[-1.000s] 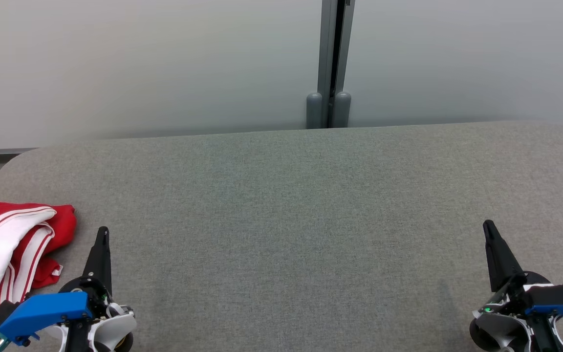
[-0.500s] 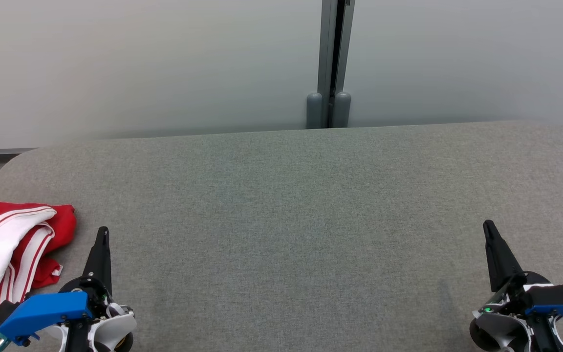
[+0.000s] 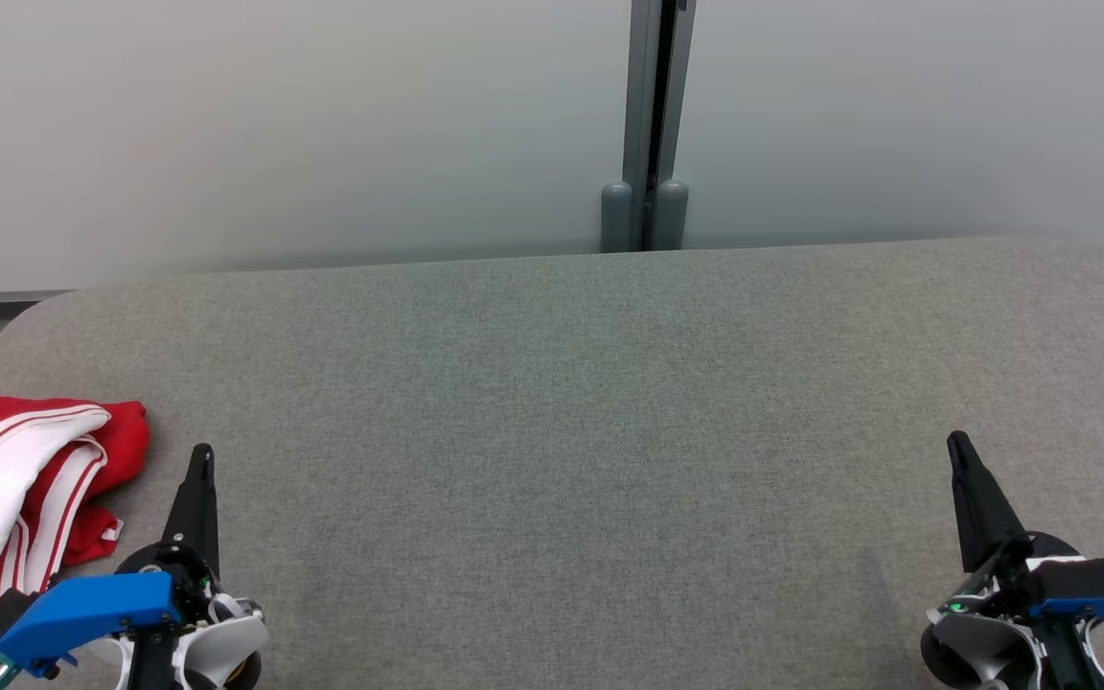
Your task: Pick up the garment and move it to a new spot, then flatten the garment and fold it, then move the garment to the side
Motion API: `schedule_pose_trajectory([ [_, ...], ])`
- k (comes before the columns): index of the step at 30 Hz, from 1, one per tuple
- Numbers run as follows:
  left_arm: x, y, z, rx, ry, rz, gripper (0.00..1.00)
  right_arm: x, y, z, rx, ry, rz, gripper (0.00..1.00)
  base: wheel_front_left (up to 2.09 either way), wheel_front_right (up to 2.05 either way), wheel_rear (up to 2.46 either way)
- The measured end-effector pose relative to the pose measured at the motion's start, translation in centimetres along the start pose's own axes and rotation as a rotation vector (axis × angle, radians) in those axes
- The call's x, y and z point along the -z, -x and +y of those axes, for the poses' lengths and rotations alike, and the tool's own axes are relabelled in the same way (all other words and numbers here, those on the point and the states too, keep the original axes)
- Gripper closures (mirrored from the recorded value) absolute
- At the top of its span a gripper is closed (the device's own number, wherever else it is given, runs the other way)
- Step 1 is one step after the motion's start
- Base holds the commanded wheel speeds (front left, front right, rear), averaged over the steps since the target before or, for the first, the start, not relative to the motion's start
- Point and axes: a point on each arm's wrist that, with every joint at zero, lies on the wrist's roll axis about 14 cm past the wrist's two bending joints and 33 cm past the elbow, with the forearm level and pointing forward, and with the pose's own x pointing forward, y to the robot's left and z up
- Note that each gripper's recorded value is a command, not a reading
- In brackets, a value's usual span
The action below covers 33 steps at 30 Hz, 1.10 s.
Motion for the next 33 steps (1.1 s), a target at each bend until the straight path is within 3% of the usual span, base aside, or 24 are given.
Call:
schedule_pose_trajectory([
  [33, 0.00, 0.00, 0.00, 0.000, 0.000, 0.000, 1.00, 0.00, 0.00, -0.01, 0.000, 0.000, 0.000, 1.00, 0.00, 0.00, 0.00],
])
